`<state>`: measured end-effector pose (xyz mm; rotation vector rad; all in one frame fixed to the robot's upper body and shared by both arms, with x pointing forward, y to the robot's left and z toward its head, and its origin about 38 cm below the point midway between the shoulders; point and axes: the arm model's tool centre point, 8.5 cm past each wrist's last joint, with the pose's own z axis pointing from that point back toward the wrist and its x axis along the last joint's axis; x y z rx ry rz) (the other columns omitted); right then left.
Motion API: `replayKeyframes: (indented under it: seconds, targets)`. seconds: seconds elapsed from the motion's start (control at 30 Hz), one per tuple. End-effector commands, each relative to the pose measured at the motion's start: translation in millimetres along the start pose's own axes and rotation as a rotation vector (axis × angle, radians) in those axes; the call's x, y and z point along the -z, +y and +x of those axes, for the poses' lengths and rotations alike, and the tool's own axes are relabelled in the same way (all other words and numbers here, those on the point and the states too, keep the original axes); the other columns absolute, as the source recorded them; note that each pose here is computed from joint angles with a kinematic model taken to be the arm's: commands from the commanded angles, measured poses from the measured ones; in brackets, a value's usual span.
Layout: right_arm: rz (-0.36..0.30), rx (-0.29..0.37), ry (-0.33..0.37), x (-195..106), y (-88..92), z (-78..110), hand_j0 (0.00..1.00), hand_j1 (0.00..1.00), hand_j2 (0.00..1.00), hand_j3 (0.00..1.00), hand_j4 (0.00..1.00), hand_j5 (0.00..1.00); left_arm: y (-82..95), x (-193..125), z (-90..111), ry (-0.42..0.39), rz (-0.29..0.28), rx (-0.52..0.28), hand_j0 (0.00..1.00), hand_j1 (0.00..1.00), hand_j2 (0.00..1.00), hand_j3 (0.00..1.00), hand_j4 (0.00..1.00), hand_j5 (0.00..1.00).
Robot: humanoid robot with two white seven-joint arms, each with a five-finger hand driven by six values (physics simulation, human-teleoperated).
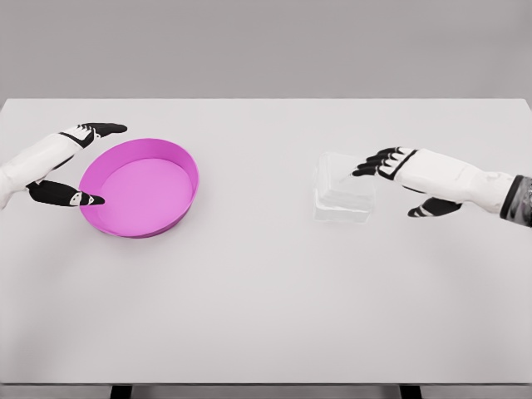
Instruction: Pack egg into the box and close the box lid
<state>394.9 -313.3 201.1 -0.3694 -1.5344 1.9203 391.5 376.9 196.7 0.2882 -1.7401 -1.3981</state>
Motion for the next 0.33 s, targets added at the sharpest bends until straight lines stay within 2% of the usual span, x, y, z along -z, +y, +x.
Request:
replayKeyframes:
  seconds: [0.0,0.03,0.07,0.1,0.3]
  targets:
    - [-0.029,0.006,0.000,0,-5.1,0.3,0.98,0.98,0.98,0.98,0.98,0.98,0.7,0,0,-0.001,0.005,-0.006,1.00,1.00,1.00,1.00,1.00,1.00]
    - [-0.076,0.019,0.042,-15,-14.9,-11.8,0.98,0.98,0.98,0.98,0.98,0.98,0.8,0,0,-0.002,0.006,-0.007,1.00,1.00,1.00,1.00,1.00,1.00]
    - [-0.147,0.080,0.109,-40,-18.5,-32.6,0.95,0.95,0.95,0.95,0.95,0.95,1.1,0,1,-0.004,0.007,-0.007,1.00,1.00,1.00,1.00,1.00,1.00]
    - [-0.160,0.128,0.151,-54,-7.4,-43.5,0.95,0.95,0.95,0.95,0.95,0.95,1.0,0,1,-0.003,0.006,-0.006,1.00,1.00,1.00,1.00,1.00,1.00]
    - [-0.139,0.121,0.172,-61,-5.7,-47.4,0.97,0.97,0.97,0.97,0.97,0.97,6.2,-3,-1,0.005,0.021,0.004,1.00,1.00,1.00,1.00,1.00,1.00]
